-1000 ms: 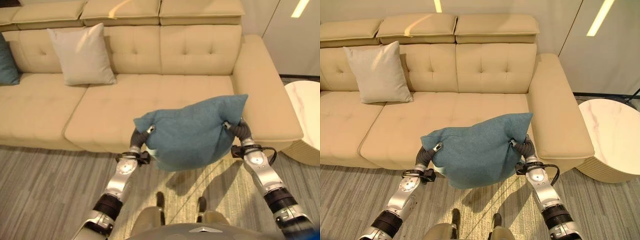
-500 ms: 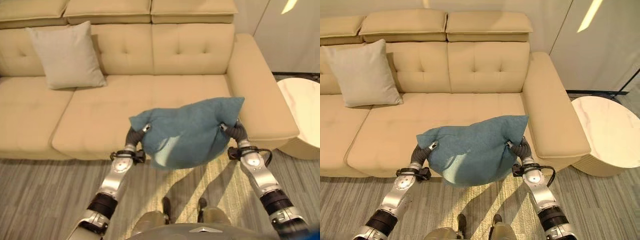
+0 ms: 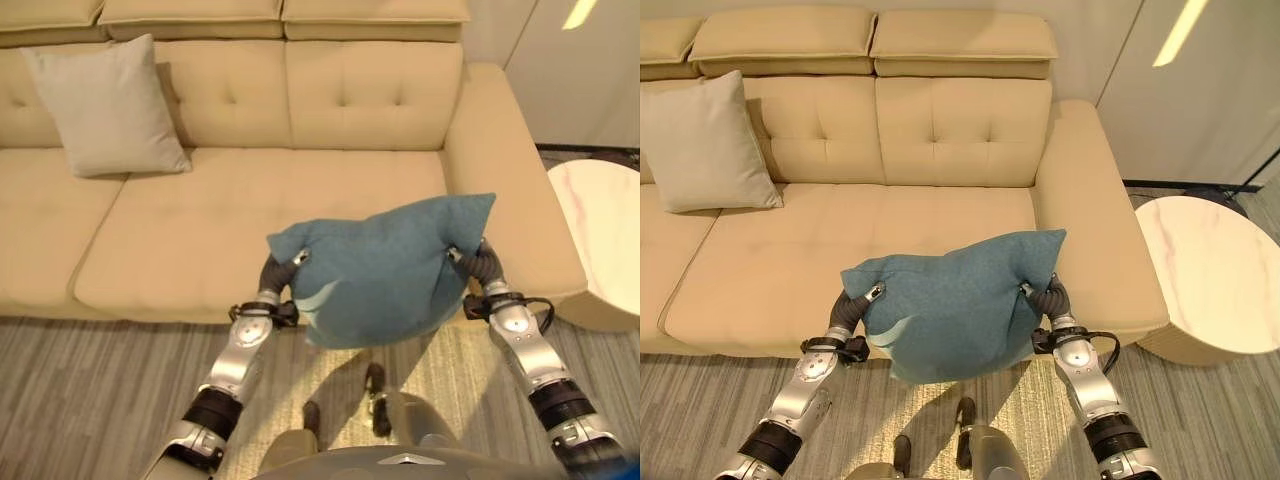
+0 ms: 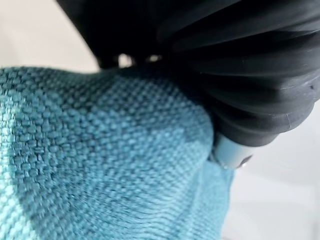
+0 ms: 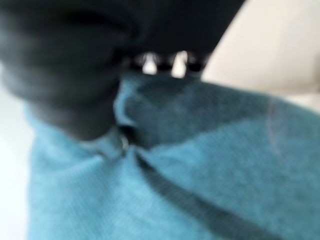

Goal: Pick up all the scattered cushions and arrange them neatly on the sofa.

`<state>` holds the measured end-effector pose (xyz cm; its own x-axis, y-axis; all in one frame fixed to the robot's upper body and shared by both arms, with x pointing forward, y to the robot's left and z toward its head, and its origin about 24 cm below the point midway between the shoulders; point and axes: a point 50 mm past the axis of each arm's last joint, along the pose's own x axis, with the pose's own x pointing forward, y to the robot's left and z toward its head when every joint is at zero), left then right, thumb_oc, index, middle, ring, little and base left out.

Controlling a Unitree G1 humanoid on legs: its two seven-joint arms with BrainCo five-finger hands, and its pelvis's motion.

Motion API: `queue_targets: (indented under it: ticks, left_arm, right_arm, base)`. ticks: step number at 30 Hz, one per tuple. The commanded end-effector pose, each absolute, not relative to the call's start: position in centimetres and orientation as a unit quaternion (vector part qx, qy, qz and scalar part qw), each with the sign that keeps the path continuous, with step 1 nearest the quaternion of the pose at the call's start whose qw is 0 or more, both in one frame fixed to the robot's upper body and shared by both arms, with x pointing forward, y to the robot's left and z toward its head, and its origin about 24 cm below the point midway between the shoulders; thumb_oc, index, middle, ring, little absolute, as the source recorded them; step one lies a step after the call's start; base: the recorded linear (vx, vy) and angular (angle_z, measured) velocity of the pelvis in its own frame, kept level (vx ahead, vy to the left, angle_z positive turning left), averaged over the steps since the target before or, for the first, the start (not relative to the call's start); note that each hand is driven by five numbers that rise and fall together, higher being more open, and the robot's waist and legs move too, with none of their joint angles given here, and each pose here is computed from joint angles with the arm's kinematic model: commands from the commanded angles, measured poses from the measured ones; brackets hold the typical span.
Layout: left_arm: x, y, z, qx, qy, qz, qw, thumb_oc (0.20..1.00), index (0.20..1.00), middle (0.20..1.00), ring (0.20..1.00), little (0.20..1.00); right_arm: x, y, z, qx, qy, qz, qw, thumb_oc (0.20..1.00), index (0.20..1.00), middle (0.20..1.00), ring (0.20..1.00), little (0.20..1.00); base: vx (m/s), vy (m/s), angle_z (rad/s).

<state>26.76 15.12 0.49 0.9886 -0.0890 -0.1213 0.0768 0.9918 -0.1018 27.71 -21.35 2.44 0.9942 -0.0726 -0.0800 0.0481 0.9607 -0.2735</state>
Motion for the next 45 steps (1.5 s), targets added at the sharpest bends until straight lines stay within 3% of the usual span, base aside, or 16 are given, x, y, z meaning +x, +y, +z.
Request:
queue_targets:
  ticks: [1, 12, 27, 45]
  left_arm:
    - [28.2, 13.9, 4.7, -0.072, -0.046, -0.085, 0.993, 0.200, 0.200, 0.200, 0.200, 0.200]
    - [28.1, 13.9, 4.6, -0.070, -0.042, -0.088, 0.993, 0.200, 0.200, 0.200, 0.200, 0.200]
    - [28.3, 15.9, 5.6, -0.047, -0.060, -0.066, 0.995, 0.200, 0.200, 0.200, 0.200, 0.200]
    - [28.8, 13.8, 5.7, -0.071, -0.066, -0.091, 0.991, 0.200, 0.200, 0.200, 0.200, 0.200]
  right_arm:
    - [28.6, -19.2, 6.8, -0.085, -0.085, -0.011, 0.993, 0.200, 0.200, 0.200, 0.200, 0.200]
    - [28.7, -20.4, 6.8, -0.098, -0.077, -0.031, 0.992, 0.200, 0.200, 0.200, 0.200, 0.200]
    - [28.9, -18.4, 7.0, -0.083, -0.086, 0.003, 0.993, 0.200, 0.200, 0.200, 0.200, 0.200]
    - [28.7, -20.1, 7.2, -0.103, -0.087, -0.017, 0.991, 0.200, 0.200, 0.200, 0.200, 0.200]
  base:
    - [0.16, -0.102, 0.33]
    - [0.23, 0.109, 0.01]
    - [0.16, 0.203, -0.30]
    - [0.20, -0.084, 0.24]
